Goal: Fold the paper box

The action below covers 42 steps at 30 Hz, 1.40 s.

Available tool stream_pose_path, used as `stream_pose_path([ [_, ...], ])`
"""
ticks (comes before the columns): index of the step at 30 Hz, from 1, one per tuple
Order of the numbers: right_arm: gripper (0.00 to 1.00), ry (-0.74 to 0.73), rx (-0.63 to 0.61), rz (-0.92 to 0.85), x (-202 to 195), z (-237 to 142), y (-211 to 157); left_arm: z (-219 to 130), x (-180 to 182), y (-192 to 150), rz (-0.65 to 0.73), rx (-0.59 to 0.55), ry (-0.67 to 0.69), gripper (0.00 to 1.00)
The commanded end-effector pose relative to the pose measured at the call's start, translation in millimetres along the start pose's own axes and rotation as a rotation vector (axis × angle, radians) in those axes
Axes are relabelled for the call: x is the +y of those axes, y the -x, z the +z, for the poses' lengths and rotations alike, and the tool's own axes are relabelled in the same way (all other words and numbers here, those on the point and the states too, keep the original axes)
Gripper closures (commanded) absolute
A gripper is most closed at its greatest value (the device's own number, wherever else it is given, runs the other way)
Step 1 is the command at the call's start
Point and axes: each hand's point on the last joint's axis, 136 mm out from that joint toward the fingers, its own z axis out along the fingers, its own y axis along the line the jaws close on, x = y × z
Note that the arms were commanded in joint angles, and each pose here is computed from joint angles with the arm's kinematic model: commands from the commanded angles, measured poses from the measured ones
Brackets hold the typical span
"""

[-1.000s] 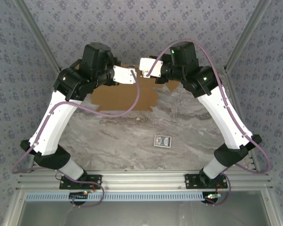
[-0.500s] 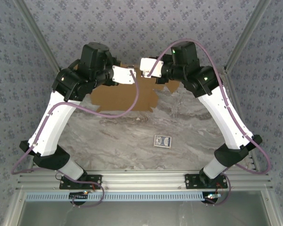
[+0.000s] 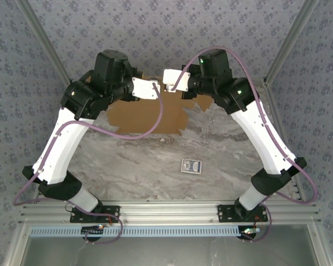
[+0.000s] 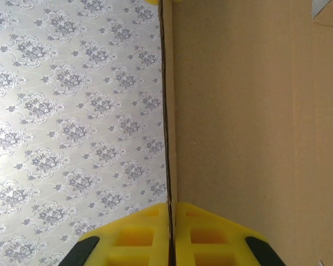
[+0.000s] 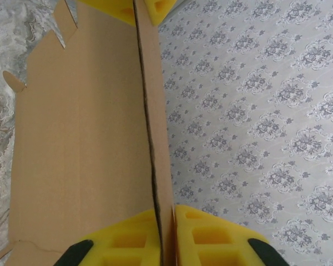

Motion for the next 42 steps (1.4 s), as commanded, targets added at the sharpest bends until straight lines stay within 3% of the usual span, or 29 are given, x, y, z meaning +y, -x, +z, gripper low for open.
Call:
stream_pose_path([
  [1, 0.91, 0.006, 0.022, -0.029, 2, -1, -3, -13, 15, 4, -0.03, -0.04, 0.063, 0.88],
  [5, 0.97, 0.009, 0.037, -0.018, 2, -3, -8, -17, 22, 3, -0.072, -0.048, 0.091, 0.76],
  [9, 1.0, 0.003, 0.01, 0.044, -1, -12, -7, -31, 38, 7, -0.171, -0.095, 0.154, 0.51],
  [12, 1.0, -0.016, -0.002, 0.105, -7, -19, -8, -50, 49, 12, -0.296, -0.161, 0.197, 0.38],
  [15, 1.0, -0.034, 0.003, 0.177, -10, -28, -13, -69, 56, 9, -0.475, -0.21, 0.229, 0.33],
  [24, 1.0, -0.1, 0.025, 0.369, -14, -71, -31, -74, 15, -20, -0.978, -0.377, 0.155, 0.26],
  [30, 1.0, -0.124, 0.04, 0.424, -8, -101, -42, -43, -13, -75, -1.231, -0.33, 0.12, 0.26],
  [36, 1.0, -0.138, 0.022, 0.441, -6, -118, -45, -15, -20, -104, -1.317, -0.324, 0.046, 0.26],
  [42, 1.0, -0.138, 0.019, 0.448, -5, -122, -49, -13, -3, -115, -1.324, -0.407, 0.014, 0.25],
])
